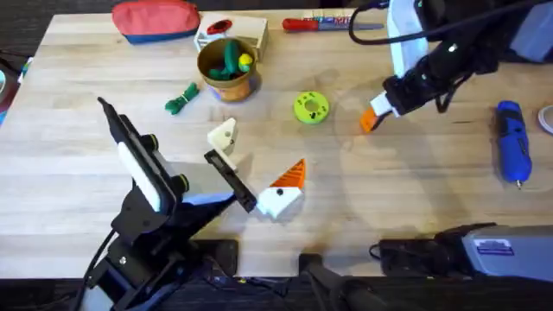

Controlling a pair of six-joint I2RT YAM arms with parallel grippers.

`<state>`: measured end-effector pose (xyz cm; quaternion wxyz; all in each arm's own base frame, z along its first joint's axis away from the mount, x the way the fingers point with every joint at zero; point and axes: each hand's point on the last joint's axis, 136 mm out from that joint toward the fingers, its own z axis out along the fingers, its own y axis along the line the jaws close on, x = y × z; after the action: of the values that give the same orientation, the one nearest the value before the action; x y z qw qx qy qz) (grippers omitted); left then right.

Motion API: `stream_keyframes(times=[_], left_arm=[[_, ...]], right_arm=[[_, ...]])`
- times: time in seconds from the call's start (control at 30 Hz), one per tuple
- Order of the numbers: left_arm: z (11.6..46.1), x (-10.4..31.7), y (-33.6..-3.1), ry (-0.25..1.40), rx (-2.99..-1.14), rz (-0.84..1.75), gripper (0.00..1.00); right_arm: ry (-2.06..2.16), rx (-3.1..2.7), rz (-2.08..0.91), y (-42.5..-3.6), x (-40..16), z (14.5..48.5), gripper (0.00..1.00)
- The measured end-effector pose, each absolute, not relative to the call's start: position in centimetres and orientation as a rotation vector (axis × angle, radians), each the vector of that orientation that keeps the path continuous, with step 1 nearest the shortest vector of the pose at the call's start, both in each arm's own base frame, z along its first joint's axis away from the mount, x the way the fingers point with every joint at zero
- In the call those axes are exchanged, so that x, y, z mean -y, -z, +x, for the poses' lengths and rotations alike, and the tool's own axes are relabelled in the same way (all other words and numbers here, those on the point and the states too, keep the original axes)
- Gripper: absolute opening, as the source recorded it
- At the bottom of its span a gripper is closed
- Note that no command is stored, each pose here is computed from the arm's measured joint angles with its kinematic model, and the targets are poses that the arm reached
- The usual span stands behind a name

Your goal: Pick up the gripper from the table and insert it into the empty holder that is missing its gripper. Then pick up a screw, insert it into the mounting hole, and use the screwdriver to tighten it. Finally, clean up the table by picking up the vegetable and placing it into the bucket.

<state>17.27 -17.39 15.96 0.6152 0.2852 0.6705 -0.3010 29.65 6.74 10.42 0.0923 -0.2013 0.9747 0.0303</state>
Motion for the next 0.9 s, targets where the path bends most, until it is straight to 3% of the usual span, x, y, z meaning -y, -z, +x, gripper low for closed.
stream_keyframes(times=[0.17,0.37,0.67,0.7,0.9], left_arm=[[17.3,17.4,-16.0,0.694,-1.545,0.657,0.986],[17.3,17.4,-16.0,0.694,-1.545,0.657,0.987],[17.3,17.4,-16.0,0.694,-1.545,0.657,0.987],[17.3,17.4,-16.0,0.694,-1.545,0.657,0.987],[17.3,17.4,-16.0,0.694,-1.545,0.657,0.987]], right_arm=[[-0.215,-2.749,-0.563,-15.7,-7.9,29.7,0.004],[-0.654,-2.462,-0.444,-21.8,-10.6,29.6,0.004],[-1.389,-2.41,-0.414,-17.9,-19.2,26.9,0.004],[-1.55,-2.384,-0.477,-18.3,-22.1,25.9,0.004],[-1.796,-2.352,-0.573,-19.0,-26.6,24.1,0.004]])
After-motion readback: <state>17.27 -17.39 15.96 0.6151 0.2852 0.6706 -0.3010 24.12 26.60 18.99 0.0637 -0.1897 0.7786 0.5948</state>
